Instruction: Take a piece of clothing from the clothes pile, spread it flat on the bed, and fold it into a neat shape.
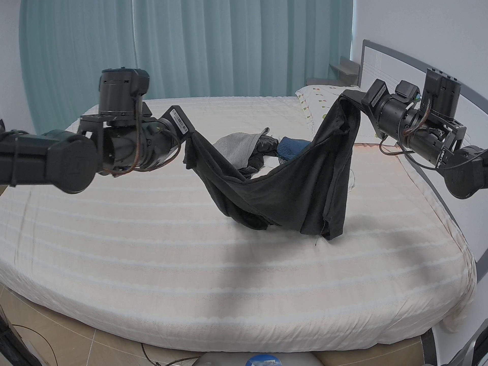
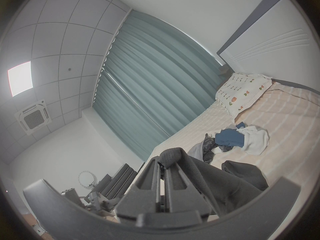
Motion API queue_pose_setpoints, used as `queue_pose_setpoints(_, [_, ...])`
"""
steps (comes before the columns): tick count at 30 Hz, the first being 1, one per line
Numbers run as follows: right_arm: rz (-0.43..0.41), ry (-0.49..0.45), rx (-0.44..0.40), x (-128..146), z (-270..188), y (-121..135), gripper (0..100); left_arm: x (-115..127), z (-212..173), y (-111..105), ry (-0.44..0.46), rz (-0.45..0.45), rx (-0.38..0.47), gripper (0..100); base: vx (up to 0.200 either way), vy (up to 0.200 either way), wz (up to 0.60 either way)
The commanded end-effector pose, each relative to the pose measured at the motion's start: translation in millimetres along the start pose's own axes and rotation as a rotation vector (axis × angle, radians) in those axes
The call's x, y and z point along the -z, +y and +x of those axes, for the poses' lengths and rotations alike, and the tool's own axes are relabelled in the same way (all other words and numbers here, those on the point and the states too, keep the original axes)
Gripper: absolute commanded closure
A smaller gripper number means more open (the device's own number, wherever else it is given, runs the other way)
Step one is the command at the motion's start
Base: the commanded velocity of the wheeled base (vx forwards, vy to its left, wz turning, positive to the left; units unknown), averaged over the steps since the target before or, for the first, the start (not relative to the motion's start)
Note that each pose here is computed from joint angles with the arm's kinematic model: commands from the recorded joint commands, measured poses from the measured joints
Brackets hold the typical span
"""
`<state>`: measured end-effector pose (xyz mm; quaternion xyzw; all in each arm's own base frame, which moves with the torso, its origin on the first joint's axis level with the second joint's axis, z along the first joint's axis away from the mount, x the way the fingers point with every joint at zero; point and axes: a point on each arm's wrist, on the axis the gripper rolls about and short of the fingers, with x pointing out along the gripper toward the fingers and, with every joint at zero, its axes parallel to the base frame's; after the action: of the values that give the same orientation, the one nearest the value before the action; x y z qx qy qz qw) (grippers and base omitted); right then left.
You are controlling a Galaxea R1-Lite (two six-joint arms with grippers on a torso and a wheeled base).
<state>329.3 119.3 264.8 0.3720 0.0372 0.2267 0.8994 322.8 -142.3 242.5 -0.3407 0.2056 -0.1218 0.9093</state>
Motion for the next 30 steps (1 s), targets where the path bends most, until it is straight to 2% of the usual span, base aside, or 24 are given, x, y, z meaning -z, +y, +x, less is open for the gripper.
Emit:
queue_pose_setpoints(1, [0.044,0.126,0.141,43.9,-20.2,-38.5,100,25.1,-49.1,21.0,0.116,-0.051,0.010,100,0.000,0.000,0.00])
queue_pose_setpoints(2, [0.044,0.128,0.143,45.3,-20.4,-39.2,100,26.4,-48.6,21.0,0.119,-0.053,0.010,100,0.000,0.000,0.00])
queue_pose_setpoints(3, [0.048,0.153,0.159,58.7,-22.8,-49.0,100,37.5,-47.3,28.7,0.141,-0.093,-0.001,100,0.000,0.000,0.00])
queue_pose_setpoints(6, [0.066,0.144,0.134,70.4,-26.1,-52.8,100,53.3,-48.3,42.9,0.179,-0.131,0.016,100,0.000,0.000,0.00])
queue_pose_setpoints(8, [0.079,0.143,0.121,74.0,-28.1,-51.7,100,57.4,-48.4,45.9,0.188,-0.148,0.030,100,0.000,0.000,0.00])
queue_pose_setpoints(11, [0.097,0.165,0.127,86.0,-37.8,-56.8,100,64.4,-51.5,51.3,0.192,-0.225,0.059,100,0.000,0.000,0.00])
queue_pose_setpoints(20, [0.102,0.195,0.145,94.5,-45.1,-59.0,100,78.5,-60.2,63.7,0.253,-0.246,0.026,100,0.000,0.000,0.00])
queue_pose_setpoints(27, [0.100,0.223,0.169,103.3,-45.0,-65.6,100,84.9,-59.6,68.8,0.301,-0.247,0.027,100,-0.200,0.000,0.00])
queue_pose_setpoints(30, [0.098,0.222,0.172,103.3,-44.9,-66.3,100,83.3,-58.8,68.4,0.294,-0.246,0.031,100,-0.133,0.000,0.00])
